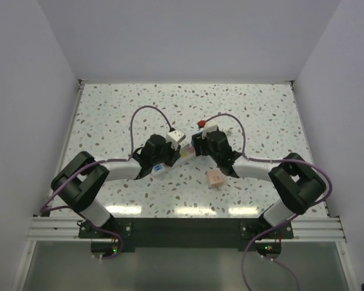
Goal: Insert the plug
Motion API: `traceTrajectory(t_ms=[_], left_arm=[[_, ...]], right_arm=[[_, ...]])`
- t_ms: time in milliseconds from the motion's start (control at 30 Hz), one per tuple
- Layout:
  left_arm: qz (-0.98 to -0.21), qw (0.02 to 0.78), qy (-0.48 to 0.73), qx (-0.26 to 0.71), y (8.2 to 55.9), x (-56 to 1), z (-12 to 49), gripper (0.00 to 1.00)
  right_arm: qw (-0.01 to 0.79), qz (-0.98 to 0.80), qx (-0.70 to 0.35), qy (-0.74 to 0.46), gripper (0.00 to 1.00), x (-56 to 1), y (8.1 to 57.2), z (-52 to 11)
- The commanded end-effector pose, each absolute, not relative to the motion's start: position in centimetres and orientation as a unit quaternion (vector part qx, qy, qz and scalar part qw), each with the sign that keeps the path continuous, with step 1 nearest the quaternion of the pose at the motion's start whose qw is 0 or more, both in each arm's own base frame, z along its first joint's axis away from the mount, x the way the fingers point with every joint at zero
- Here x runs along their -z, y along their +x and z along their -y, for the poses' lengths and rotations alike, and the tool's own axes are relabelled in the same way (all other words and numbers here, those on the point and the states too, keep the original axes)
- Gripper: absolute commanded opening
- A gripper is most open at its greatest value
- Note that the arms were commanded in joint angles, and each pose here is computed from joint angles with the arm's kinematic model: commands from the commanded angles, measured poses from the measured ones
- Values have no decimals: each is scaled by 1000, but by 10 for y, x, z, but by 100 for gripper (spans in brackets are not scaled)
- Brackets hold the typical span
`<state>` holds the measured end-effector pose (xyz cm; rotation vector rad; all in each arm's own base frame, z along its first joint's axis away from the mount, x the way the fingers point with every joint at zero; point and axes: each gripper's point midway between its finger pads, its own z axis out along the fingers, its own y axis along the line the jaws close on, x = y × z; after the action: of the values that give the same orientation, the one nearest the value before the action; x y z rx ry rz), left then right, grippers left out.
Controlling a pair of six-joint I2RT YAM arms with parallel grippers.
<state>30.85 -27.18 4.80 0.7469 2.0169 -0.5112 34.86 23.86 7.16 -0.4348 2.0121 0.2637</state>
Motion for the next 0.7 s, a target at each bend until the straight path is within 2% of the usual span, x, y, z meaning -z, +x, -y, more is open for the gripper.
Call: traceTrajectory(t_ms=[0,667], left_arm=[[-840,418,285,196,299,-32,258,0],[-836,422,283,204,299,-35,258,0]], right_arm=[[359,-905,-87,-213,0,21,281,-227],[307,-924,-48,-222,0,73,259,-229]])
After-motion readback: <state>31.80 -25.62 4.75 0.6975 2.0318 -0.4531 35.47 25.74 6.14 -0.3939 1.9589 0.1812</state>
